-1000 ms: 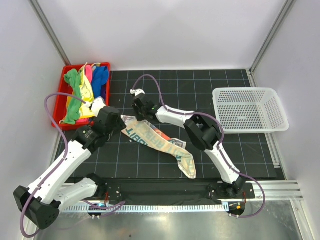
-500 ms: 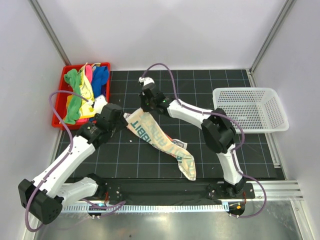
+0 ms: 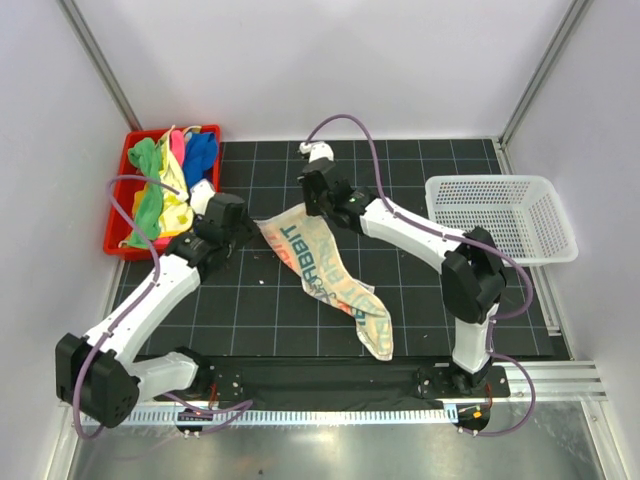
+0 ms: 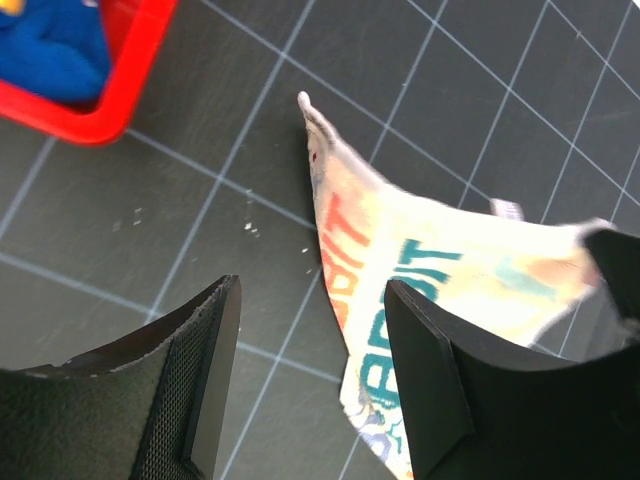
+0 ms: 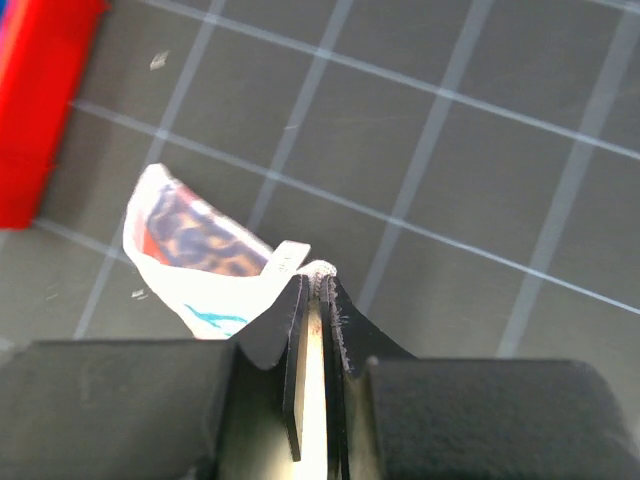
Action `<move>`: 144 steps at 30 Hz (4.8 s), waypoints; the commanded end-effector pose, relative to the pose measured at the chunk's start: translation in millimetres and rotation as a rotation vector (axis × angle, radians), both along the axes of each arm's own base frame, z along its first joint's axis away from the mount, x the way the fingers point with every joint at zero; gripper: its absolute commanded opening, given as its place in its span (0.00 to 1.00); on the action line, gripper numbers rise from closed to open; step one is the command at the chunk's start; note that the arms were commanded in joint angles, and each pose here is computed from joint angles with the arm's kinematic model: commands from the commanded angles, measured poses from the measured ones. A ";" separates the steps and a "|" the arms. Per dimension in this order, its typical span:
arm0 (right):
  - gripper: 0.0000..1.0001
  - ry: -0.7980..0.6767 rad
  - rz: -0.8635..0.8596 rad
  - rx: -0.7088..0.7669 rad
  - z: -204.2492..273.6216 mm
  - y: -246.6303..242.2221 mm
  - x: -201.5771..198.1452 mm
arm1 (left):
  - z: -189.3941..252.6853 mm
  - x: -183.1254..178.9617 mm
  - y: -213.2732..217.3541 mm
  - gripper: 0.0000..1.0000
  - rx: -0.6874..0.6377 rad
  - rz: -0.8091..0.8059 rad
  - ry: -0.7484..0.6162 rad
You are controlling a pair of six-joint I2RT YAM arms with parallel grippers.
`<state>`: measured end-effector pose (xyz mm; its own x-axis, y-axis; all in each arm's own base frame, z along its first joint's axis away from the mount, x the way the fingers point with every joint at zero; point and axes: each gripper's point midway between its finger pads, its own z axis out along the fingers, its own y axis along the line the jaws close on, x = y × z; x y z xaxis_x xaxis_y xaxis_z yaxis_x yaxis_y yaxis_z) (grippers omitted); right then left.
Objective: Fold and stack the towels
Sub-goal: Flatten out the crumpled towel
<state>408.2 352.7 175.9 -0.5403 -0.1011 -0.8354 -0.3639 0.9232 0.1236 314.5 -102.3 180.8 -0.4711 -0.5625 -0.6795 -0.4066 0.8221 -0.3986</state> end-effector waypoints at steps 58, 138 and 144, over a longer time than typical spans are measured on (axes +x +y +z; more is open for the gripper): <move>0.01 0.187 -0.444 -0.179 -102.9 -178.0 112.4 | -189.8 189.5 -101.1 0.54 0.241 -0.474 0.286; 0.01 -0.482 0.132 0.519 326.5 -161.4 -180.2 | 284.3 -125.8 -70.3 0.00 -0.001 -0.796 -0.705; 0.01 -0.485 0.200 0.585 340.3 -157.6 -198.8 | 298.0 -135.8 -63.8 0.00 -0.032 -0.792 -0.745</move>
